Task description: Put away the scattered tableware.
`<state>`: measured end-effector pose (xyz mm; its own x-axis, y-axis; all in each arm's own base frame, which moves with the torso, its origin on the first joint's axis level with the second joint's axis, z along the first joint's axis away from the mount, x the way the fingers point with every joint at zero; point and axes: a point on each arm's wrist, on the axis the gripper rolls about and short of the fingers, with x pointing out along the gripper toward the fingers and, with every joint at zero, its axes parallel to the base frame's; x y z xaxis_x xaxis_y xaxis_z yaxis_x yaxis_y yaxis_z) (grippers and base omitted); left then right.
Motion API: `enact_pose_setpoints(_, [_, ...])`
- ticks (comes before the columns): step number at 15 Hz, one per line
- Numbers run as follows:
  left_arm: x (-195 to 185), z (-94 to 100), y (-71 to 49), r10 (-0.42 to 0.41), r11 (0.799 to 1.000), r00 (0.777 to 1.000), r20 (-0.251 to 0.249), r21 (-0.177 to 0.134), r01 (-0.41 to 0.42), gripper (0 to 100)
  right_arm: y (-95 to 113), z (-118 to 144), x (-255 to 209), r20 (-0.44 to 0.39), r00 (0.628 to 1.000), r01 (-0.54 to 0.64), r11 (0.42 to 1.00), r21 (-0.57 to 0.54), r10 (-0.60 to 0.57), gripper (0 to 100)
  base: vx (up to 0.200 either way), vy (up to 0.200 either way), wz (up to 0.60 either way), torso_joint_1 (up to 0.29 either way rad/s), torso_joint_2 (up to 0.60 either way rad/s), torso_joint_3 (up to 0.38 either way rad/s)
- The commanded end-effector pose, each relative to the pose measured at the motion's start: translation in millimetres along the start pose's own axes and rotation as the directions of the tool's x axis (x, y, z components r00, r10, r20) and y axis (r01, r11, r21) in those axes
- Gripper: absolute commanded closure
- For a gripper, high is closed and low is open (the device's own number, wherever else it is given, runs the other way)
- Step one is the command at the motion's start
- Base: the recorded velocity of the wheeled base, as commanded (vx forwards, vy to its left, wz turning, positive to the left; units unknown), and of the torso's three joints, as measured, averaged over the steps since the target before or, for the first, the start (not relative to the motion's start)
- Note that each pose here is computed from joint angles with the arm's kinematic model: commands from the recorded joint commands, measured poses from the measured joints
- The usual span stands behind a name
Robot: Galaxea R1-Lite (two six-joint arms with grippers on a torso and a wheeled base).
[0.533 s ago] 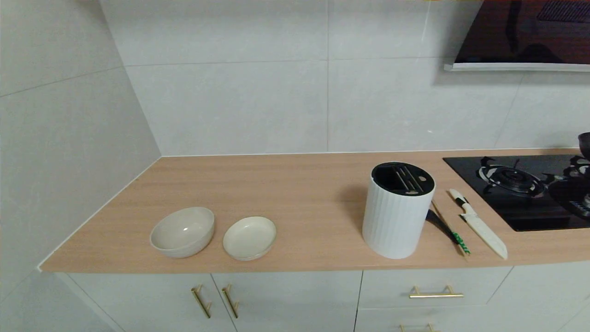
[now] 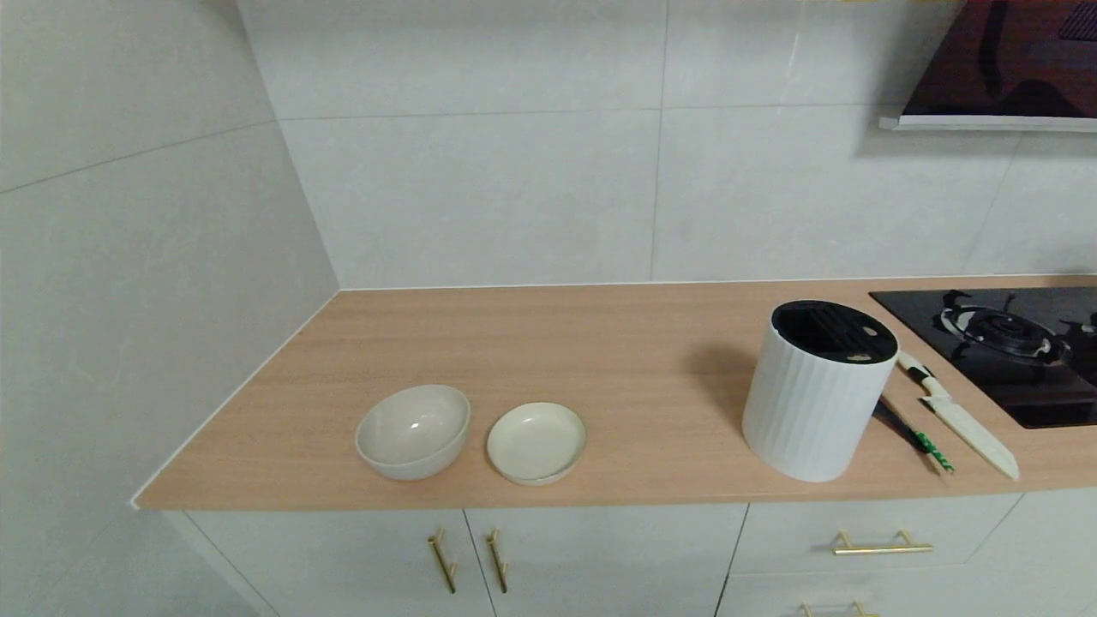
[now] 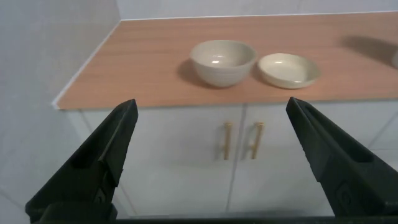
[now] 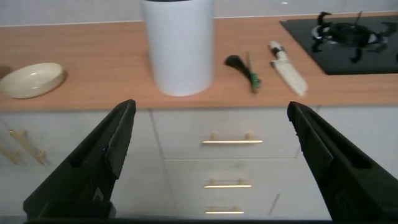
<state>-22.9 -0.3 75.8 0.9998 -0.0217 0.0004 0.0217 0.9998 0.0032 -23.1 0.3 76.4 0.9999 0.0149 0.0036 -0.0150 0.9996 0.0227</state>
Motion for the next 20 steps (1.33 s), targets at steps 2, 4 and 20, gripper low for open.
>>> enact_pose_setpoints(2, [0.0,-0.1,0.0,0.000,1.000,1.000,0.000,0.000,0.000,0,0.0,0.0,0.0,-0.001,1.000,0.000,1.000,0.000,0.000,0,0.000,0.200,0.00,0.005,0.00,-0.002])
enact_pose_setpoints(4, [0.0,-0.1,0.0,0.000,1.000,1.000,0.000,0.000,0.000,0,0.0,0.0,0.0,-0.001,1.000,0.000,1.000,0.000,0.000,0,0.000,0.200,0.00,0.000,0.00,0.005])
enact_pose_setpoints(20, [0.0,-0.1,0.0,0.000,1.000,1.000,0.000,0.001,0.000,0,0.0,0.0,0.0,-0.001,1.000,0.000,1.000,0.002,0.000,0,0.000,0.100,0.00,0.001,0.00,0.001])
